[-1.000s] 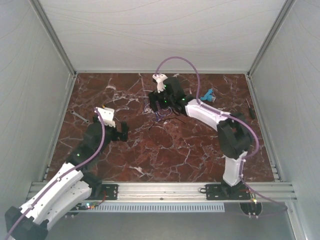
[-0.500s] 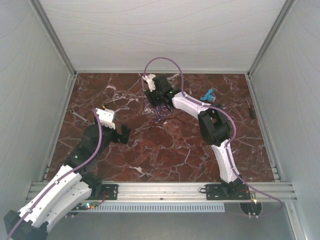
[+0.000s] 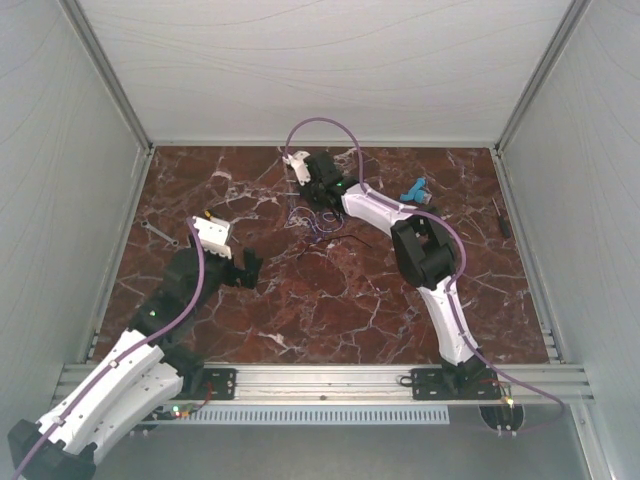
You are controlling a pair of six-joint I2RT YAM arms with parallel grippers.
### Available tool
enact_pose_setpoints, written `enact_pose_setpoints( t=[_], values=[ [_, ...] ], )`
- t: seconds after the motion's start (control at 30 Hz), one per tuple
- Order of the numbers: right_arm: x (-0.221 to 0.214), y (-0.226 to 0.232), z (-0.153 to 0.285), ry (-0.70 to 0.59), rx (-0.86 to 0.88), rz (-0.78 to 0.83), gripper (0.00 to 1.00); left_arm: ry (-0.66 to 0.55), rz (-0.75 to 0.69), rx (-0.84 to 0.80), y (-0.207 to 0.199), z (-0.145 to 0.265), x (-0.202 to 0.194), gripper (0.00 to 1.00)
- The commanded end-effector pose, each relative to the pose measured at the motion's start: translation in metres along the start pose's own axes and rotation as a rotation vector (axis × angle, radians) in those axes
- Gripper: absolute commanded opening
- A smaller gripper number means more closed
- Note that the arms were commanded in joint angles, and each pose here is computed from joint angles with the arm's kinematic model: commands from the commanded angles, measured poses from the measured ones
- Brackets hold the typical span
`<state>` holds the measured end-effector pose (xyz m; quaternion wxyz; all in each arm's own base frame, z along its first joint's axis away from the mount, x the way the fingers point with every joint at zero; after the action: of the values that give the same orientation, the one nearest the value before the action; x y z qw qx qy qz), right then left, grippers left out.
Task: Zip-tie the wires
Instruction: Pick up the cable at the center of the board.
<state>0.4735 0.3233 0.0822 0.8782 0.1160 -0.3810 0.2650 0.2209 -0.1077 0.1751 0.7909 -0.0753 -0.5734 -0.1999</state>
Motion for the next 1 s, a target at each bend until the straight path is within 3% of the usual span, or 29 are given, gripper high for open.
enact_pose_setpoints(
  t=[0.0, 0.2, 0.67, 0.83, 0.97],
  values=[
    [0.035, 0.0, 0.01, -0.076, 0.02, 0.022, 0.0, -0.06, -0.008, 0.0, 0.001, 0.0, 0.017, 1.0],
    [0.097, 0.002, 0.055, -0.222, 0.034, 0.043, 0.0, -0.06, -0.005, -0.005, 0.0, 0.0, 0.017, 1.0],
    [0.228, -0.018, 0.219, -0.744, -0.051, -0.068, 0.0, -0.048, -0.01, -0.003, 0.0, -0.002, 0.014, 1.0],
    [0.249, -0.023, 0.279, -0.896, -0.038, -0.151, 0.0, -0.045, -0.01, -0.004, 0.0, -0.002, 0.013, 1.0],
    [0.241, -0.029, 0.318, -0.948, -0.032, -0.204, 0.0, -0.047, -0.01, -0.003, 0.0, -0.001, 0.013, 1.0]
  ],
)
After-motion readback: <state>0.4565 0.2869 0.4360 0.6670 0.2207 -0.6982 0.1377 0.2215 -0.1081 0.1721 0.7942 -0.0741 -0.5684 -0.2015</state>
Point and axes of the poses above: each gripper's point midway between its finger pads, its own z axis back along the fingers, its own y axis along the line the jaws close on, x = y × z, the point moved 3 cm from there along z, back along the fingers, and after that the axes turned 11 degrees about -z, right-handed, at the moved point
